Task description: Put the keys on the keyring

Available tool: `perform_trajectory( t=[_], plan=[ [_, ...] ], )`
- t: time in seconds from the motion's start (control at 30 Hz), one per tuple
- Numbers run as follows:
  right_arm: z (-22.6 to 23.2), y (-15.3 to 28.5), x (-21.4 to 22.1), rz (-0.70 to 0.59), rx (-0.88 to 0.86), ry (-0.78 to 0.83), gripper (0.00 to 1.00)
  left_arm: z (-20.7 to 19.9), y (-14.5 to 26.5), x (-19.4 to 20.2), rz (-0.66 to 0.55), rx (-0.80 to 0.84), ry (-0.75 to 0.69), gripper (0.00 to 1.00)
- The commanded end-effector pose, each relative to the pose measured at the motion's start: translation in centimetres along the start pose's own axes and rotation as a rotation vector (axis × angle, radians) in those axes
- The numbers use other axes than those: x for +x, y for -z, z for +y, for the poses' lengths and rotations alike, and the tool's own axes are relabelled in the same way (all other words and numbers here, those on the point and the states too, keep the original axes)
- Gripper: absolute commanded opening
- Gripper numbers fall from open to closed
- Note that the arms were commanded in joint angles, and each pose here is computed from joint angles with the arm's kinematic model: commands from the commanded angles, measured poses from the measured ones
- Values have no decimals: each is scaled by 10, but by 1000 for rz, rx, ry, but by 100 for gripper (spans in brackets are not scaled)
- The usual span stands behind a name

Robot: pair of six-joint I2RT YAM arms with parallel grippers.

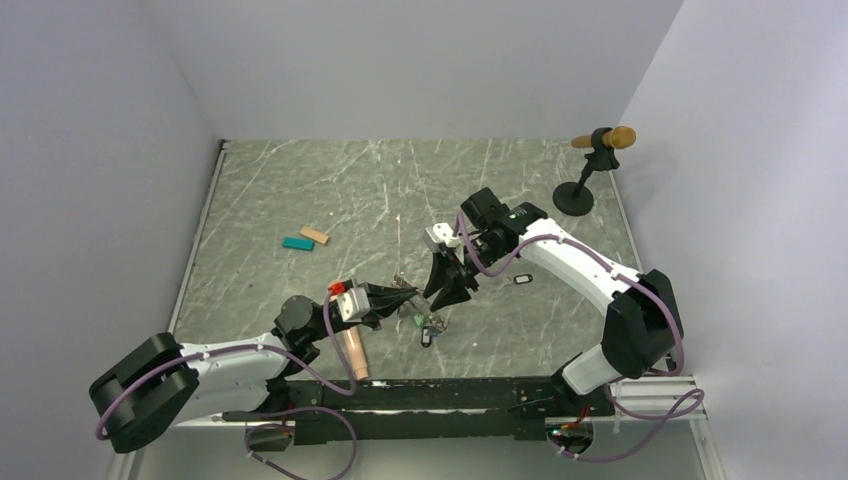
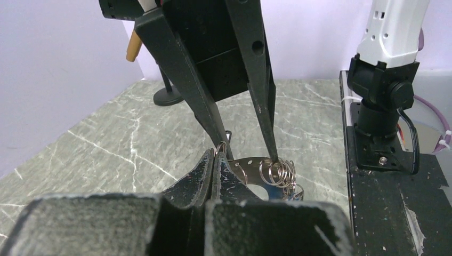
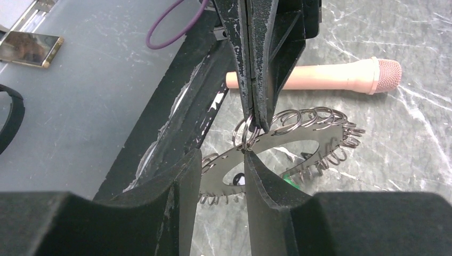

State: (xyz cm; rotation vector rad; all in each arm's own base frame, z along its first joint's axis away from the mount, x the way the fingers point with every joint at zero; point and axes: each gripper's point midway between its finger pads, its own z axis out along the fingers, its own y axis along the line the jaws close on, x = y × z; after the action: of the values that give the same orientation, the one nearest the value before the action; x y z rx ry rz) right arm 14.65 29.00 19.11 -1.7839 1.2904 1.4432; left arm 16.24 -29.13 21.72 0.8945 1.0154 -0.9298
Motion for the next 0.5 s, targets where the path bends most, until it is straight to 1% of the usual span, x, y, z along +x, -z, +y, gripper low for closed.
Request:
perform_trajectory(
  t=[0.0, 0.2, 0.27, 0.47],
  plan=[
    [-5, 1, -18, -21, 8, 69, 39, 0, -9, -47, -167, 21, -38, 0],
    [-4, 2, -21, -26, 5, 75, 39, -2, -8, -44, -161, 34, -37, 0],
    [-5, 2, -21, -26, 8, 72, 39, -4, -8, -44, -163, 37, -2, 0],
    [-8, 3, -24, -23, 25, 67, 36, -5, -12, -40, -158, 46, 38, 0]
  ],
)
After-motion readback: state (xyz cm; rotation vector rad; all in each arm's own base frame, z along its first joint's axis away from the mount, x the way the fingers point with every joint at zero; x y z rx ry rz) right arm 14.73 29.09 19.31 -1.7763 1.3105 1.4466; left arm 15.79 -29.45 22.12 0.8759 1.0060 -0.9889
